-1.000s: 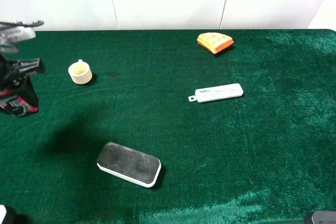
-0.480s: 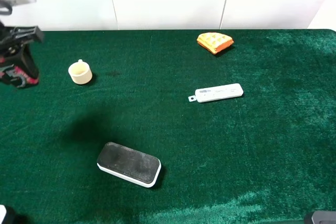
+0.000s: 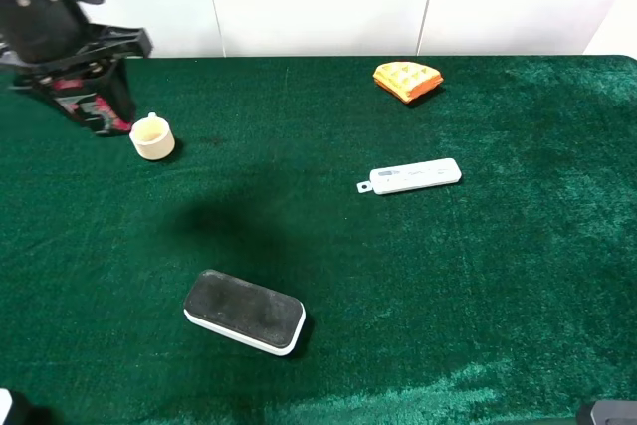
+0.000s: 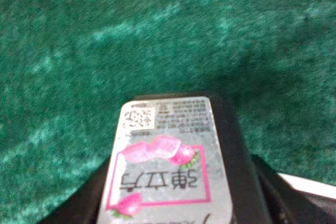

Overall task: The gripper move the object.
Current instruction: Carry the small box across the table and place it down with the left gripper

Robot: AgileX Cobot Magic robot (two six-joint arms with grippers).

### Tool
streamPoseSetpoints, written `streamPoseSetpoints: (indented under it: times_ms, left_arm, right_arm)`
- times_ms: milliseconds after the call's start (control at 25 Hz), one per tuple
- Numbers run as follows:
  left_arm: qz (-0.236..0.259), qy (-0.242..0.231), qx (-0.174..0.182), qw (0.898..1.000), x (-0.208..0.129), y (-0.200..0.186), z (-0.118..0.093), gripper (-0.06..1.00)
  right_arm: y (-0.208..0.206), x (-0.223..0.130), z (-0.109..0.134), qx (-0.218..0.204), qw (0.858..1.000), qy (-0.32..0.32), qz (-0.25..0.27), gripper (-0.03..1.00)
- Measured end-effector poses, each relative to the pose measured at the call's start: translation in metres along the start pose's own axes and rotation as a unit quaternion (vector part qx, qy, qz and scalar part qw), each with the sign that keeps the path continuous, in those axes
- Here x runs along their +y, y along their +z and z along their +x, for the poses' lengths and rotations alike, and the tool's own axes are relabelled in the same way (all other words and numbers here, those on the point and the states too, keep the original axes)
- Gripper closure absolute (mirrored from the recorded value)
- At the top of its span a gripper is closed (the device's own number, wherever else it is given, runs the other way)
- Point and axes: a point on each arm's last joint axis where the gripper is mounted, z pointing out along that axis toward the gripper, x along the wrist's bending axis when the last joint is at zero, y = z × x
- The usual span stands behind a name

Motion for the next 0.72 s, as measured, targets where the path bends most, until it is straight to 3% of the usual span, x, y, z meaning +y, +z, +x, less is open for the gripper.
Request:
streamPoseSetpoints:
  times_ms: [480, 720]
  left_arm:
    - [0.002, 0.078, 0.001, 0.997, 0.036, 0.016, -0.053, 0.45]
    - [0.008, 0.097, 0.02, 0.995, 0.047, 0.041, -0.061, 0.45]
  right_arm:
    - [0.0, 0.0, 0.0, 0.0, 1.0, 0.0, 0.0, 0.27]
    - [0.0, 0.0, 0.0, 0.0, 1.0, 0.0, 0.0, 0.27]
